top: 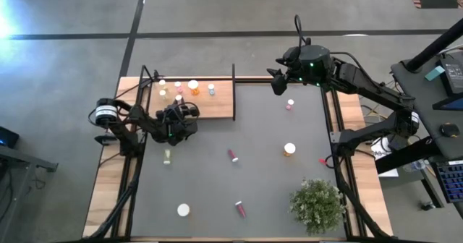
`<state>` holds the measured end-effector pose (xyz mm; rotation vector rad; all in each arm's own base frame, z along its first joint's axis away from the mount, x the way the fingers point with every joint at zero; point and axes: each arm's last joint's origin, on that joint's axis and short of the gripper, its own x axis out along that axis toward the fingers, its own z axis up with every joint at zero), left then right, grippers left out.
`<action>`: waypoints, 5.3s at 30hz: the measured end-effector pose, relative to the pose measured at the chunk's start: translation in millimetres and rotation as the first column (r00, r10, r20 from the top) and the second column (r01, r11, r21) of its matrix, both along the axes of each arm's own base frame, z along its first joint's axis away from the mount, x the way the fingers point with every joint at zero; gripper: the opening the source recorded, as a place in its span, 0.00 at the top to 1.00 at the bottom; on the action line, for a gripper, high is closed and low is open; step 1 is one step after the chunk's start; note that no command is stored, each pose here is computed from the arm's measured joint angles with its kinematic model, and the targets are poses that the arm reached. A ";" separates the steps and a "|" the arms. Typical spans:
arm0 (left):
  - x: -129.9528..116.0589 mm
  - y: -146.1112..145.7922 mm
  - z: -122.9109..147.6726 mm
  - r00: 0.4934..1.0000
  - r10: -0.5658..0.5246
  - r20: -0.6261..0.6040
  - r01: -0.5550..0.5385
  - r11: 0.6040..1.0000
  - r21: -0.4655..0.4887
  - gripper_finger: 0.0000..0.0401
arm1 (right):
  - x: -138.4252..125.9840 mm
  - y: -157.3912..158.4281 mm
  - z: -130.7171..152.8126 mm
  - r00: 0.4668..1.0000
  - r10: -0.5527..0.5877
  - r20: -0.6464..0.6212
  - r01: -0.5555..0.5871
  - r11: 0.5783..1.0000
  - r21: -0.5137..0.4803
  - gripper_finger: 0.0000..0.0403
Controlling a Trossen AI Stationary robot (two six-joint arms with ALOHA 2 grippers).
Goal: Pick and place medicine bottles onto shelf by color
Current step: Put the left pink pill bottle on the shelf aligned with the other pink pill bottle
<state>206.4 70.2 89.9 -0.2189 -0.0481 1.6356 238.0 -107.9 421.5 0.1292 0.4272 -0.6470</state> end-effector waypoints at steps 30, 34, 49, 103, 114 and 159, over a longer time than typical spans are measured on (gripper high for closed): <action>-7.0 -7.2 2.2 0.998 -0.063 0.012 0.064 0.998 -0.029 0.66 | 0.1 0.0 0.0 1.000 0.002 0.000 -0.002 1.000 0.001 0.42; -7.0 -7.7 7.6 0.998 -0.068 -0.015 0.068 0.997 -0.021 0.64 | 0.0 0.0 0.0 1.000 0.002 0.001 -0.002 1.000 0.001 0.42; -11.1 -9.8 43.1 0.988 -0.125 -0.095 0.126 0.992 -0.001 0.45 | 0.0 0.0 0.0 1.000 0.003 0.001 -0.003 1.000 0.001 0.42; -20.8 88.5 173.4 0.867 -0.496 -0.047 0.200 0.433 -0.879 0.45 | 0.0 0.1 0.0 1.000 0.003 0.001 -0.003 1.000 0.001 0.42; -18.1 99.0 160.5 0.869 -0.493 -0.042 0.175 0.386 -0.906 0.45 | 0.0 0.1 0.0 1.000 0.003 0.001 -0.003 1.000 0.001 0.42; -22.4 121.6 145.1 0.877 -0.469 -0.103 0.111 0.405 -0.908 0.70 | 0.1 0.0 0.0 1.000 0.002 0.000 -0.002 1.000 0.001 0.42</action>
